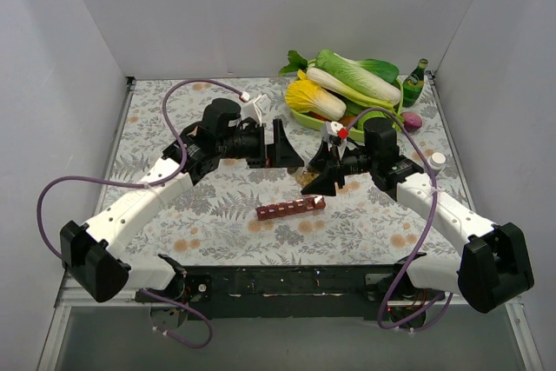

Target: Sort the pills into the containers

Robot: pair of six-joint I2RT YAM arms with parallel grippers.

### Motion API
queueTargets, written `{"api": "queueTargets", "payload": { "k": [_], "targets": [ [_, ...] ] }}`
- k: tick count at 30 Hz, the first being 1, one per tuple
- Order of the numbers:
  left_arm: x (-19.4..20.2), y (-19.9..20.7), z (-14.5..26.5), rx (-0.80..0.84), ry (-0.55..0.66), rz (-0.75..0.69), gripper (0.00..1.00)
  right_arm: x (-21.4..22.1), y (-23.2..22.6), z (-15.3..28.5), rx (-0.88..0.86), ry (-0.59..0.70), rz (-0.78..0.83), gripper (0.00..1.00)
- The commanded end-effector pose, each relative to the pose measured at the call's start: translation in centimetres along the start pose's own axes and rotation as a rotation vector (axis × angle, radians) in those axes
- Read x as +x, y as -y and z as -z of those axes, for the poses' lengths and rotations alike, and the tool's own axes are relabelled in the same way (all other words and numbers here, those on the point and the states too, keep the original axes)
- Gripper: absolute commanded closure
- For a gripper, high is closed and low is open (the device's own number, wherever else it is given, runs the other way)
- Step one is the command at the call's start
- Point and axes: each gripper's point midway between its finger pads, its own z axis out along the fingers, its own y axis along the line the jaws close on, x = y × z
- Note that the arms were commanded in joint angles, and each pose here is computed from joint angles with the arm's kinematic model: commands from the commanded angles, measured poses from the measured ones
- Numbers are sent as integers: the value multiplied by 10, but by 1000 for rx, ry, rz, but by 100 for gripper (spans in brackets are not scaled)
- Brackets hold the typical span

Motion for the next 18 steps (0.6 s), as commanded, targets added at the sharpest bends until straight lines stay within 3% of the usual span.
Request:
{"api": "queueTargets", "payload": {
  "k": [1,4,6,18],
  "targets": [
    [-1,10,-6,-28,8,-17,10,-25,-1,2,-8,35,87,99],
    [3,10,-13,-31,-9,-19,13,-25,-1,1,-8,34,84,99],
    [5,10,-16,-31,-20,-18,23,-25,-1,1,-6,35,85,99],
    [24,8,-15,6,-106,-99,58,-25,-6,2,-29,40,79,99]
  ]
}}
